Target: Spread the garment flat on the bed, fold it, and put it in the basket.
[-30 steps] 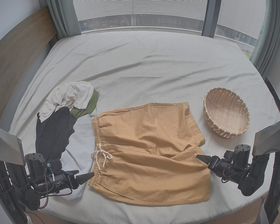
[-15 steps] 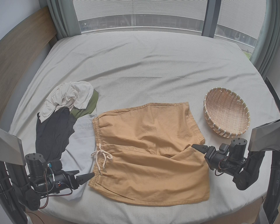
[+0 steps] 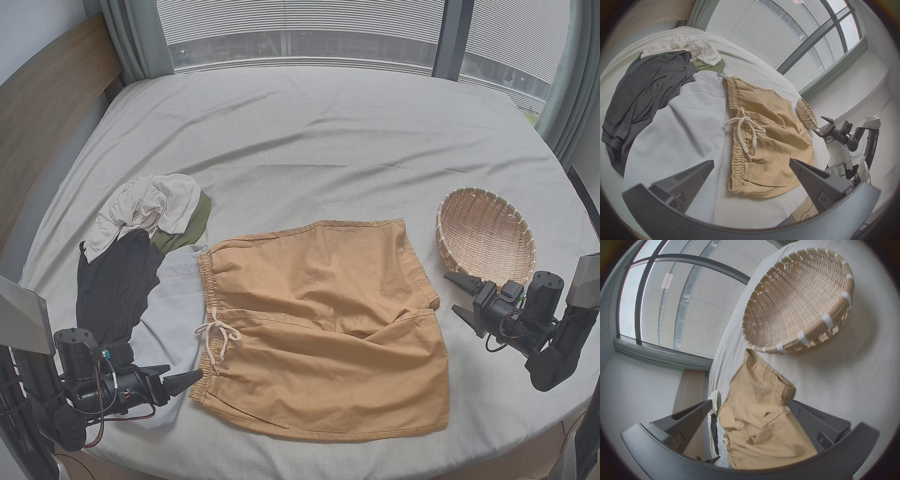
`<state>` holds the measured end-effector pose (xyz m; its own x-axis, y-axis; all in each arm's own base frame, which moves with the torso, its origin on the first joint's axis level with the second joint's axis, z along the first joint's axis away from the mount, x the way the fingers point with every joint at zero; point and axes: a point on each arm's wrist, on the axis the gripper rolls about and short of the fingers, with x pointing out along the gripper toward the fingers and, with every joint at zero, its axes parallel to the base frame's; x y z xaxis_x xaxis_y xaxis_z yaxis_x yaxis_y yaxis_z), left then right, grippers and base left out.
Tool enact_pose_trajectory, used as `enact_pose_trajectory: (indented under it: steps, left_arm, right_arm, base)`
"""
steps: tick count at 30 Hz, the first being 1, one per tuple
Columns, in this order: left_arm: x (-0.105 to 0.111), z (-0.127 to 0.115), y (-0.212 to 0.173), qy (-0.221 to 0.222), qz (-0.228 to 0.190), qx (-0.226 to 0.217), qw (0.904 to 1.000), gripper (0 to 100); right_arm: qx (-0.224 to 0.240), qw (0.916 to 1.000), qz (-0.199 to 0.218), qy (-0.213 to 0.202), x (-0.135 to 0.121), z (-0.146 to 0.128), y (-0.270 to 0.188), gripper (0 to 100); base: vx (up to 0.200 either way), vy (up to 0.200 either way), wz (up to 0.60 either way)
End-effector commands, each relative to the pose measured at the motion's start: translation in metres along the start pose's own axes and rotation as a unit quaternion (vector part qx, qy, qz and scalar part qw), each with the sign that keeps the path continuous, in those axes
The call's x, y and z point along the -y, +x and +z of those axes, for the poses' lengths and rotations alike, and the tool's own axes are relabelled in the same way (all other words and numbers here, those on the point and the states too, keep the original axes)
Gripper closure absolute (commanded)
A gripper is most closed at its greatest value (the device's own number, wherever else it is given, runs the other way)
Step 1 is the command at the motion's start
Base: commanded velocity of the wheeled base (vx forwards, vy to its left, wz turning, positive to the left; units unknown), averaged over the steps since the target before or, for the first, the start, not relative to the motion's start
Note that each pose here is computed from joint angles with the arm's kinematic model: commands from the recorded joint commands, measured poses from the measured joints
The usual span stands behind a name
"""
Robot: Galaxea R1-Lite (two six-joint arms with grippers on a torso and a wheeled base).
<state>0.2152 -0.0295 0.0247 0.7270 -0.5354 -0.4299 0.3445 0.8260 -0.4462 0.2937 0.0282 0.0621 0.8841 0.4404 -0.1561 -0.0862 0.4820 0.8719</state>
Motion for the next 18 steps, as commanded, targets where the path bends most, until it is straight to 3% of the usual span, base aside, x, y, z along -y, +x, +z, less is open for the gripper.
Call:
enact_pose_trajectory:
  steps: [1, 8, 13, 18]
  left_arm:
    - [0.0, -0.002, 0.0, -0.002, 0.001, -0.005, 1.0, 0]
    - [-0.008, -0.013, 0.008, -0.015, 0.009, -0.034, 0.9993, 0]
    - [-0.012, -0.023, 0.012, -0.029, 0.016, -0.06, 0.9976, 0]
    - [-0.012, -0.033, 0.019, -0.039, 0.009, -0.086, 0.9955, 0]
  right_arm:
    - [0.015, 0.9999, -0.005, -0.003, 0.001, 0.007, -0.008, 0]
    - [-0.021, 0.9981, -0.045, -0.035, 0.011, -0.013, -0.025, 0]
    - [-0.06, 0.9915, -0.078, -0.085, 0.018, -0.032, -0.046, 0]
    - [-0.07, 0.9878, -0.088, -0.108, 0.018, -0.037, -0.056, 0]
  base:
    - [0.0, 0.0, 0.0]
    - [0.0, 0.0, 0.0]
    - [0.0, 0.0, 0.0]
    - [0.0, 0.0, 0.0]
